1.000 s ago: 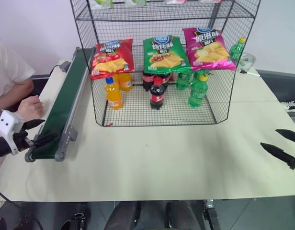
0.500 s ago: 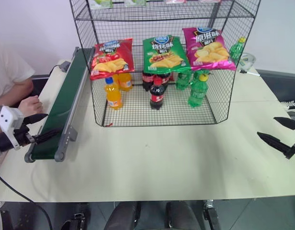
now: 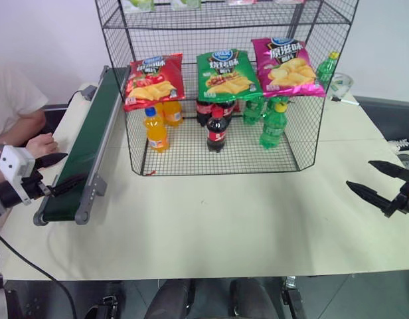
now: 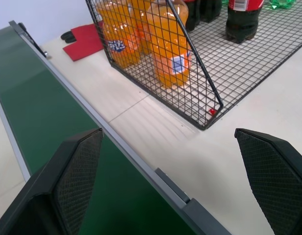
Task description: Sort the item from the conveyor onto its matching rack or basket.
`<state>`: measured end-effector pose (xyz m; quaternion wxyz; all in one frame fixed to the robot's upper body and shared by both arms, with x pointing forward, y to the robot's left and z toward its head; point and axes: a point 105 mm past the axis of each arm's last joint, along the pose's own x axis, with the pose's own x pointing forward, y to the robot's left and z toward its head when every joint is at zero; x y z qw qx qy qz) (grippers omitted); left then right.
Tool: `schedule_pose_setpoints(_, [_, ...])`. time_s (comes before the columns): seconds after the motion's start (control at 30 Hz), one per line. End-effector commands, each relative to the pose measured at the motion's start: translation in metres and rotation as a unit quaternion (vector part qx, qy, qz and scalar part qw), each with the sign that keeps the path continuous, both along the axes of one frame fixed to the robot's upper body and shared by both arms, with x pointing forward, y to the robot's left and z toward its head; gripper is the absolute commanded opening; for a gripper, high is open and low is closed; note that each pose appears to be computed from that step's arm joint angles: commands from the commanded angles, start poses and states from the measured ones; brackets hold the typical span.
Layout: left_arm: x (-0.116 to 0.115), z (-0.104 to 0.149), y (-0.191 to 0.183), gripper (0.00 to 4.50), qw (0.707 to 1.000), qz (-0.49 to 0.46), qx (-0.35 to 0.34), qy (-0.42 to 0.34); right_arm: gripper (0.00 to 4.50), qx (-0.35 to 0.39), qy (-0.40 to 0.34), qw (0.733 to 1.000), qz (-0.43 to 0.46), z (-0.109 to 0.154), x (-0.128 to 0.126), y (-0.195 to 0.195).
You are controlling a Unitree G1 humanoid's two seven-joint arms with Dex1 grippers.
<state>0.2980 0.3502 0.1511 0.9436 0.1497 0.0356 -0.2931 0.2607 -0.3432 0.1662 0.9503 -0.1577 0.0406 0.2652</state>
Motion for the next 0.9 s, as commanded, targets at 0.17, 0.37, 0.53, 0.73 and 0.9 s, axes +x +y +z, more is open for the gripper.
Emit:
schedule_pose_setpoints(0.17, [-0.003, 0.010, 0.004, 4.50, 1.000, 0.009, -0.004, -0.026, 4.42, -0.018, -0.035, 0.999, 0.012, 0.015, 0.010, 0.011])
schedule_pose_setpoints(0.37, [-0.004, 0.010, 0.005, 4.50, 1.000, 0.012, -0.007, -0.028, 4.42, -0.021, -0.035, 0.999, 0.019, 0.015, 0.012, 0.013])
schedule_pose_setpoints(0.53, [-0.006, 0.006, 0.002, 4.50, 1.000, 0.009, -0.007, -0.026, 4.42, -0.022, -0.035, 0.999, 0.021, 0.012, 0.014, 0.013])
schedule_pose_setpoints(0.73, [-0.005, 0.008, 0.000, 4.50, 0.999, 0.009, -0.011, -0.029, 4.42, -0.017, -0.037, 0.999, 0.030, 0.012, 0.016, 0.017])
schedule_pose_setpoints(0.9, [-0.004, 0.009, -0.005, 4.50, 0.999, 0.012, -0.021, -0.034, 4.42, 0.001, -0.039, 0.998, 0.056, 0.009, 0.016, 0.032])
